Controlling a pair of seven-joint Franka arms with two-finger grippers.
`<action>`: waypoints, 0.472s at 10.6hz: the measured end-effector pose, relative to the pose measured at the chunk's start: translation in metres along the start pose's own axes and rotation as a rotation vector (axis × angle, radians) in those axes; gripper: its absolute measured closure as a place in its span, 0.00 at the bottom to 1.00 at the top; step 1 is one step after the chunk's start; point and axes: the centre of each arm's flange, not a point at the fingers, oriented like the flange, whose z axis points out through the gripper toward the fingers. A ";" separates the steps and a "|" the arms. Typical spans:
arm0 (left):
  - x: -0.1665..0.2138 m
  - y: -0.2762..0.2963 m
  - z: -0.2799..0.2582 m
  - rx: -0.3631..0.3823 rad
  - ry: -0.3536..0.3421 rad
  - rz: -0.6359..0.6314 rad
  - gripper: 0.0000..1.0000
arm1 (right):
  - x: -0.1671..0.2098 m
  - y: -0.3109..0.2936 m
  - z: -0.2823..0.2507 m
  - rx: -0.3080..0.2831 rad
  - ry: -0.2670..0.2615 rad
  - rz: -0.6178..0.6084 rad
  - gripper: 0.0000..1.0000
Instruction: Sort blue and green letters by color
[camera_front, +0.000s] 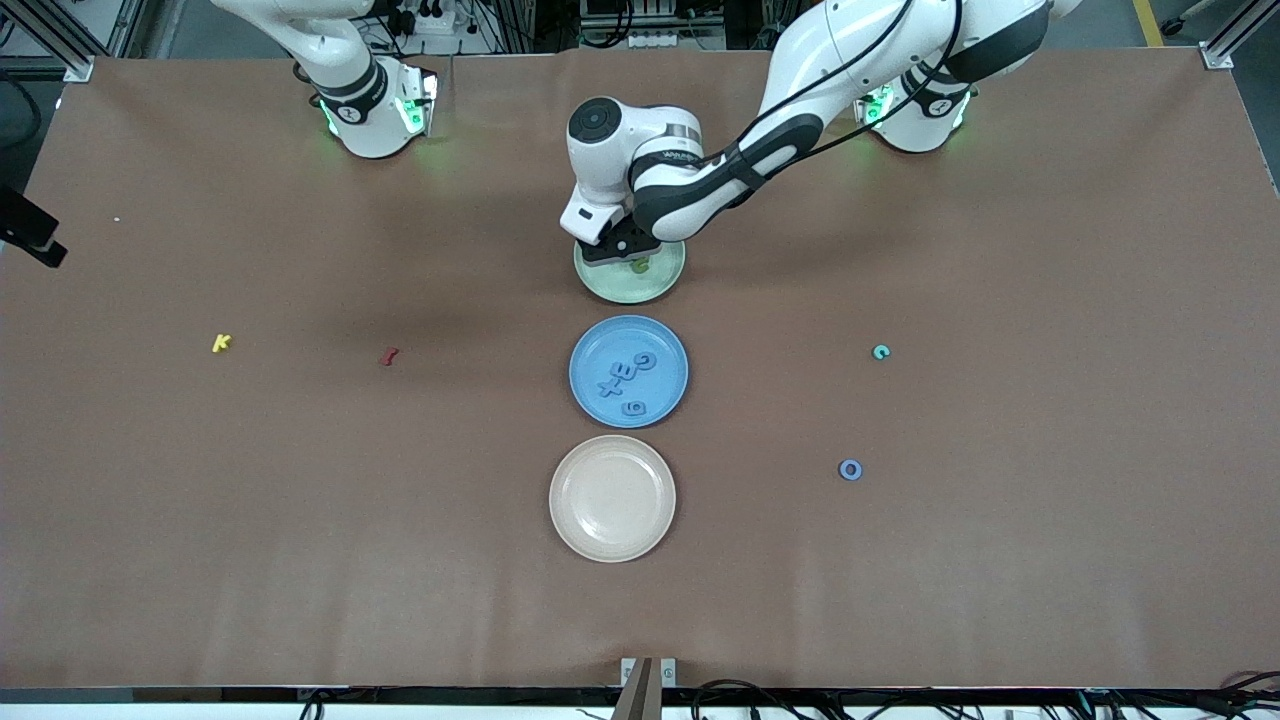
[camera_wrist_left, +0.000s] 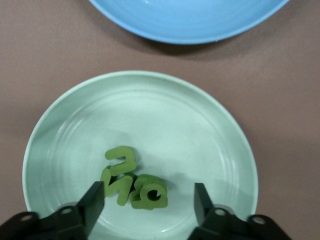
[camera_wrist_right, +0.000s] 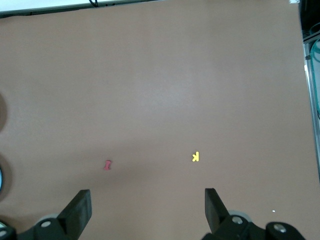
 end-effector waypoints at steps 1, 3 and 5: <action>0.007 0.002 -0.004 -0.010 0.004 -0.011 0.08 | 0.003 0.001 0.011 0.007 -0.009 0.004 0.00; 0.042 0.007 -0.026 -0.056 0.027 -0.041 0.00 | 0.006 0.005 0.021 0.018 -0.022 0.014 0.00; 0.096 0.008 -0.061 -0.119 0.077 -0.065 0.00 | 0.006 0.002 0.021 0.027 -0.022 0.009 0.00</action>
